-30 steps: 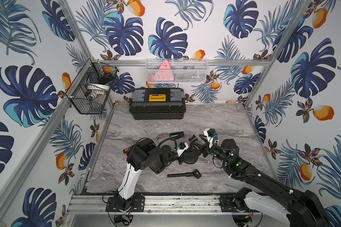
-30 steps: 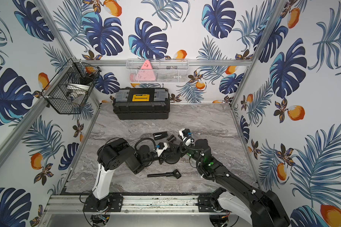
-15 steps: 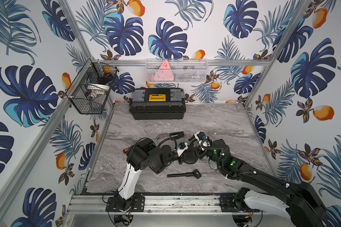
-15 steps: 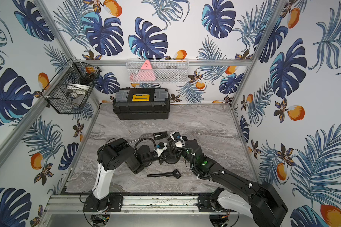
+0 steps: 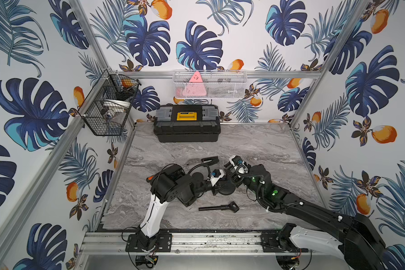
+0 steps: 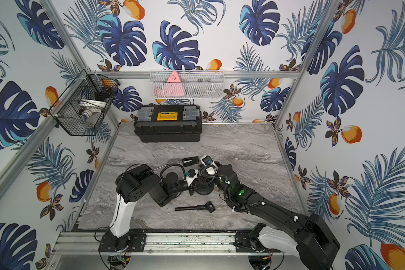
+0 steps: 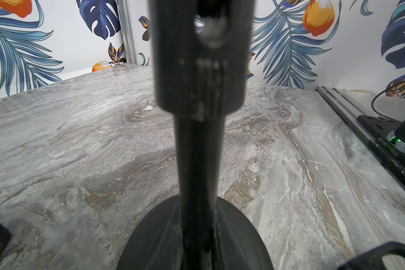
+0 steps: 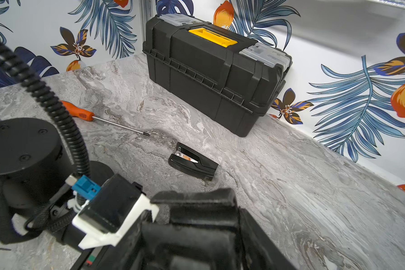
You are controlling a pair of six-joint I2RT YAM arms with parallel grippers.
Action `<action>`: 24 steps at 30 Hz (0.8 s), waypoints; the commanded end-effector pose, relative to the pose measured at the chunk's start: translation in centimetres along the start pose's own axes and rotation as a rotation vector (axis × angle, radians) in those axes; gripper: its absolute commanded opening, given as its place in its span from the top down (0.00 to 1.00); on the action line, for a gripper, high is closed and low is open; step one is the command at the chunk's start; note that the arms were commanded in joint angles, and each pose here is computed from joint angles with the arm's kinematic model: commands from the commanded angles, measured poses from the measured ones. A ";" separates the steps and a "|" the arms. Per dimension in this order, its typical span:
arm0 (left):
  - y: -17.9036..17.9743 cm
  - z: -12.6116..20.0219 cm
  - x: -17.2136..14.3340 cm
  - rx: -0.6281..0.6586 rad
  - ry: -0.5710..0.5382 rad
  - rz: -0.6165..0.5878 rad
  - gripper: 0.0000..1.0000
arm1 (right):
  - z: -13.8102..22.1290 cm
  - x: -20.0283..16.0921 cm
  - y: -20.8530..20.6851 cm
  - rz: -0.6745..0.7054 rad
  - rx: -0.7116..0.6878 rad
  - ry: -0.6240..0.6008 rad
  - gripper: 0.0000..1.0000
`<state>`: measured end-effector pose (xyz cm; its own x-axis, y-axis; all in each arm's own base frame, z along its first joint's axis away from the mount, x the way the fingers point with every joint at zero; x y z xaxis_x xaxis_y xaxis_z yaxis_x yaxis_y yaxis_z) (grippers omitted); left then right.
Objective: Assemble a microphone stand
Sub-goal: Screw the microphone stand pole into the microphone stand base.
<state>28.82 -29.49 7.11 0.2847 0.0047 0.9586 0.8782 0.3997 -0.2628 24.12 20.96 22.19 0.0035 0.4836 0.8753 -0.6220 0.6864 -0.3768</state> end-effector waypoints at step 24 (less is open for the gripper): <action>0.7 -0.1 -2.6 0.029 0.109 0.043 0.93 | 1.3 2.9 0.1 -0.283 0.119 -0.133 0.62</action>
<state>28.67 -29.83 7.08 0.2708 0.0030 0.9626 0.8928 0.3731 -0.2523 23.58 20.18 22.57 0.1069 0.3821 0.9179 -0.6263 0.7429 -0.2363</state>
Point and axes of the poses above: each gripper's point midway between its finger pads, its own z axis back along the fingers, its own y axis along the line the jaws close on, x = y × z, the point moved 6 cm from there along z, back along the fingers, and after that the axes turned 13 degrees about z, right-handed, at the moved point
